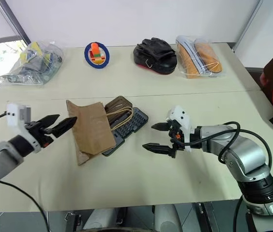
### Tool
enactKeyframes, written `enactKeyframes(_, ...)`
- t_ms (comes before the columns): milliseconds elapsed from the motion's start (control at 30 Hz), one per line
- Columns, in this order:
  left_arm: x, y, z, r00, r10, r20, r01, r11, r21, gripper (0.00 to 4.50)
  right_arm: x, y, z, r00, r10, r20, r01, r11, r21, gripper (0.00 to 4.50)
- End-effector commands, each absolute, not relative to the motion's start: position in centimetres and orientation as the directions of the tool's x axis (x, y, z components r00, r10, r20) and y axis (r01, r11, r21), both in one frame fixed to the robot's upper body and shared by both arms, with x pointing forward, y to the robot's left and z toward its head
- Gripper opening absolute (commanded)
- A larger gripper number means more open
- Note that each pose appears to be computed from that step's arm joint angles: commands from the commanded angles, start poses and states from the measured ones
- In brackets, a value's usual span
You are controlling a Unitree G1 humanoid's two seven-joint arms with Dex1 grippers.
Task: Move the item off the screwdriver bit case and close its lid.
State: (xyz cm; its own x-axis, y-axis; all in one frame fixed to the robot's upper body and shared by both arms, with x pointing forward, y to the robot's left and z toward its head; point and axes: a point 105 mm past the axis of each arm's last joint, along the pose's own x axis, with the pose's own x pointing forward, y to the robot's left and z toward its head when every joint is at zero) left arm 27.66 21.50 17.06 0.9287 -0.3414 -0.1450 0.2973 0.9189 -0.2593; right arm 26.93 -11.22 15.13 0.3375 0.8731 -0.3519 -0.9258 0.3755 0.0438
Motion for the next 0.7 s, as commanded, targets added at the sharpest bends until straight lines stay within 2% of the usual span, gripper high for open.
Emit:
enactKeyframes(33,27.9,21.3,17.0,0.941,-0.275,-0.197,0.227,0.945,-0.237,4.5,27.0,-10.8,16.3,0.341,0.883,-0.323,-0.934,0.358,-0.006,4.45)
enactKeyframes(133,28.6,21.5,16.5,0.943,-0.217,-0.252,0.161,0.961,-0.226,4.5,26.7,-10.6,16.9,0.325,0.888,-0.325,-0.942,0.333,-0.031,4.45)
enactKeyframes(300,29.3,19.8,16.7,0.925,-0.254,-0.281,0.195,0.955,-0.222,4.5,25.9,-10.3,18.8,0.281,0.91,-0.304,-0.959,0.276,-0.059,4.45)
enactKeyframes(500,29.7,19.0,15.3,0.894,-0.25,-0.371,0.19,0.963,-0.192,4.5,26.0,-10.1,19.3,0.299,0.907,-0.296,-0.954,0.285,-0.092,4.45)
enactKeyframes(533,29.6,19.1,15.1,0.893,-0.244,-0.378,0.183,0.964,-0.192,3.98,26.0,-10.1,19.3,0.302,0.907,-0.294,-0.953,0.288,-0.092,4.5)
enactKeyframes(600,29.7,19.3,14.9,0.893,-0.221,-0.392,0.16,0.97,-0.183,3.23,26.0,-10.0,19.2,0.308,0.906,-0.29,-0.951,0.294,-0.091,4.5)
enactKeyframes(700,29.8,19.5,14.7,0.894,-0.209,-0.397,0.149,0.973,-0.178,1.63,25.9,-10.0,19.2,0.314,0.905,-0.286,-0.949,0.302,-0.087,4.5)
